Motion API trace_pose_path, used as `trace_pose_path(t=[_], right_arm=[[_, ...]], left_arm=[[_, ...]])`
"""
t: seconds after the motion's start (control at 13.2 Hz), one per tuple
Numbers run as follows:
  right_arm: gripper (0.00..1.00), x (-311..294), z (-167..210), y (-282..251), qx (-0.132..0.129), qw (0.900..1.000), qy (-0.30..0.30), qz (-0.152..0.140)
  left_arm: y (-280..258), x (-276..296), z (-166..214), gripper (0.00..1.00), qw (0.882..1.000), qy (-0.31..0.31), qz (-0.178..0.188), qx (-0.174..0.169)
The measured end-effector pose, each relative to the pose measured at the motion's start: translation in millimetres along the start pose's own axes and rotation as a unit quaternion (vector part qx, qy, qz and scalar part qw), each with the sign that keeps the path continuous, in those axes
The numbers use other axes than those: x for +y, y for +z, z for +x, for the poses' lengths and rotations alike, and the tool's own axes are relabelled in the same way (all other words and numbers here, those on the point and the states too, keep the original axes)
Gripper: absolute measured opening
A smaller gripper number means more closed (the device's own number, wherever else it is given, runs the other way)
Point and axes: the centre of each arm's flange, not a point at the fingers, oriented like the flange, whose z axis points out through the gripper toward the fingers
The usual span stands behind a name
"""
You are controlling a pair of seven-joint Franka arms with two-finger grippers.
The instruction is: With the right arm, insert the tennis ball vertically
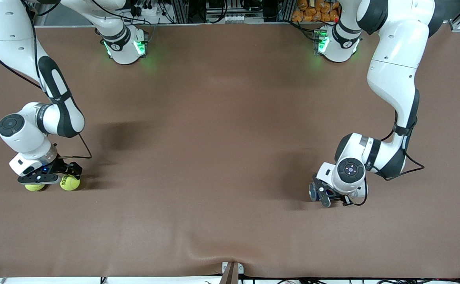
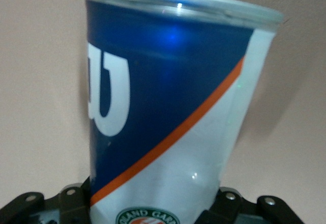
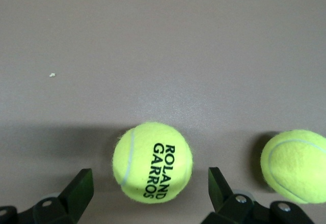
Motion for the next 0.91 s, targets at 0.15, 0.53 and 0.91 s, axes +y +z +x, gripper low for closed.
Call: trace_pose_path(t=[0.15,0.53,0.91], right_arm=[[1.0,2.4,-2.1,8.1,0.001,1.0,0.002,-0.002],[1.0,2.3,-3.3,22.3,-0.002,1.0,0.004,-0.003],[1.0,2.8,0.7,25.8,0.0,1.0,0.004,-0.004]], left_arm=[[-0.6,-0.4,0.1,0.7,1.0,0.0,0.001,0.0],[-22.4,-0.9,18.6,0.71,1.0,0.009,0.017,0.018],[-87.0,17.3,63.6,0.72,0.995,0.008,0.013,0.095]])
